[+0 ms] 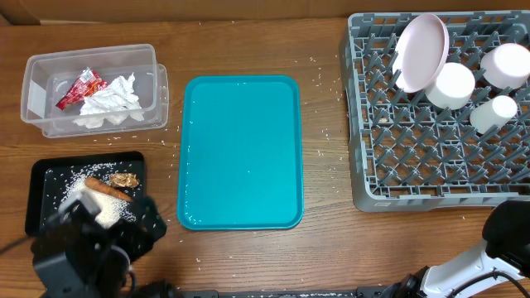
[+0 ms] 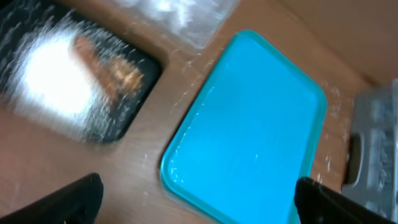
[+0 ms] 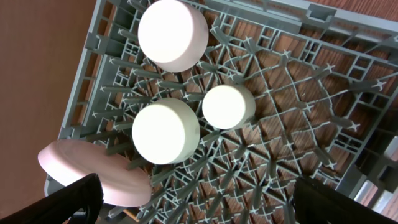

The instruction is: Sort waste into correct bins and load items into the dishwasher

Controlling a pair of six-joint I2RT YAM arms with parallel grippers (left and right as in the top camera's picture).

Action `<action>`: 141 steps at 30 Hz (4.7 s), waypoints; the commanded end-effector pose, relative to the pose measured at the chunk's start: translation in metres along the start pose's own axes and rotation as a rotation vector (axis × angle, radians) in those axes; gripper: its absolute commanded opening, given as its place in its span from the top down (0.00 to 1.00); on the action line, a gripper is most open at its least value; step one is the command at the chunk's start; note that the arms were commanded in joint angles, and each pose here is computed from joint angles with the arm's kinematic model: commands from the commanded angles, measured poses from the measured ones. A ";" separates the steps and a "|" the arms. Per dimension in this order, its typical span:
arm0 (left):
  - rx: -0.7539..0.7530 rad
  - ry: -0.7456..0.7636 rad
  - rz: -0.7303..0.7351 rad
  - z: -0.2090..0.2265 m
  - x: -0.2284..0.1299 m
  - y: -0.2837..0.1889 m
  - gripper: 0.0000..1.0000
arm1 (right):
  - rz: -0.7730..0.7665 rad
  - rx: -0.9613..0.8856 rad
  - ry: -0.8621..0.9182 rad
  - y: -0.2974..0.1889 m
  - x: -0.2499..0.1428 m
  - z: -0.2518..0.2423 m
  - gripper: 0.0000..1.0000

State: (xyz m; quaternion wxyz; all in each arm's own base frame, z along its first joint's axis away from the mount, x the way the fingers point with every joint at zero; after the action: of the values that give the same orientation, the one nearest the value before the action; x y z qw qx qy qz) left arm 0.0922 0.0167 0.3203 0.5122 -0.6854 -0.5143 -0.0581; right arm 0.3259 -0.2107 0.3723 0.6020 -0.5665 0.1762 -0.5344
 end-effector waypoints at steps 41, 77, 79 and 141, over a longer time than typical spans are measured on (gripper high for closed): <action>-0.340 0.557 -0.546 0.037 -0.079 0.141 0.00 | -0.004 0.010 0.002 -0.003 0.000 0.001 0.00; -0.338 0.556 -0.549 0.037 -0.079 0.141 0.00 | -0.004 0.010 0.002 -0.003 0.000 0.001 0.00; -0.338 0.556 -0.549 0.037 -0.079 0.141 0.00 | -0.002 0.009 0.002 -0.002 0.000 0.001 0.00; -0.338 0.556 -0.549 0.037 -0.079 0.141 0.00 | -0.606 0.774 -0.391 0.064 -0.302 -0.087 0.00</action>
State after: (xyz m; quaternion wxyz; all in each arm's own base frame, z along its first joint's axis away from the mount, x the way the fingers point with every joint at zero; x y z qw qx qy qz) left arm 0.1466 0.0021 0.1658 0.4734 -0.5617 -0.5065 -0.4515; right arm 0.1797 -0.0150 0.1765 0.6136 -0.4255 -0.2961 -0.5956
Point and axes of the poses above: each gripper's point midway between its finger pads, its own y axis out along the fingers, its own z axis along the line the jaws close on, x = y × z, the point moved 10 cm from there along -y, back along the fingers, and after that the axes turned 7 degrees about -y, right-handed, at the moved point
